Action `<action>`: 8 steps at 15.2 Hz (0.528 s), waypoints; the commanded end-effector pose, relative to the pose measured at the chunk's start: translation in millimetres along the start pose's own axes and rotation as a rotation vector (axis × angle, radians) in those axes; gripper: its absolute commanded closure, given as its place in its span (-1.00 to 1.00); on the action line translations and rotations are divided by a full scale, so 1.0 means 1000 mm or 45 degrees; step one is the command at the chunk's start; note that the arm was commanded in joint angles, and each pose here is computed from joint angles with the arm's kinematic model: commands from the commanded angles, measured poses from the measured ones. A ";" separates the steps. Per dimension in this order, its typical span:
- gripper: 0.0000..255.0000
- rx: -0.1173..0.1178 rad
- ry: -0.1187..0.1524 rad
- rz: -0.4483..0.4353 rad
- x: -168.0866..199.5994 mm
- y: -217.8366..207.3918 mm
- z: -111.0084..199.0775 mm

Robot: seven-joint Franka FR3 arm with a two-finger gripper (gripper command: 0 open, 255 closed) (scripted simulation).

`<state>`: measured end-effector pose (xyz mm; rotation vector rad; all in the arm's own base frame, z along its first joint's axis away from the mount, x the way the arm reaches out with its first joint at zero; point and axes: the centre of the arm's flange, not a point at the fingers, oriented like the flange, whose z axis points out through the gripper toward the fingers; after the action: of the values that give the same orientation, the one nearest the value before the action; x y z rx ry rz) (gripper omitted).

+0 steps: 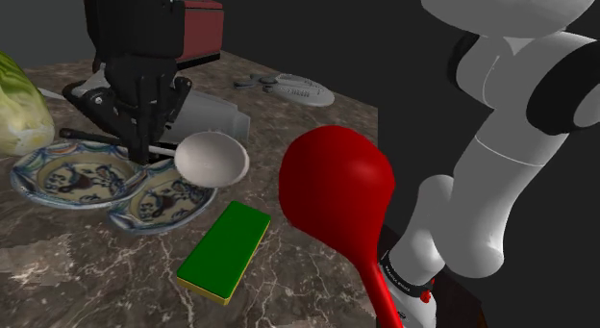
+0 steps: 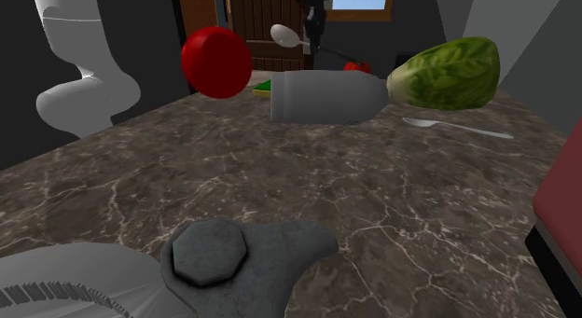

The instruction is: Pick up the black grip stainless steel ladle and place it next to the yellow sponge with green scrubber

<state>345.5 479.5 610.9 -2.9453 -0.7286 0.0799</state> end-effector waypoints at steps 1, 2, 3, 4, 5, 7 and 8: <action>1.00 0.000 0.000 0.002 -0.009 -0.023 0.005; 1.00 0.000 0.000 0.002 -0.012 -0.036 0.006; 1.00 0.000 0.000 0.002 -0.014 -0.049 0.008; 1.00 0.000 0.000 0.002 -0.017 -0.062 0.009; 1.00 0.000 0.000 0.002 -0.020 -0.075 0.011; 1.00 0.000 0.000 0.002 -0.025 -0.100 0.014; 1.00 0.000 0.000 0.002 -0.028 -0.113 0.016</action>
<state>276.5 559.5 610.1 -2.9458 -0.7286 0.0802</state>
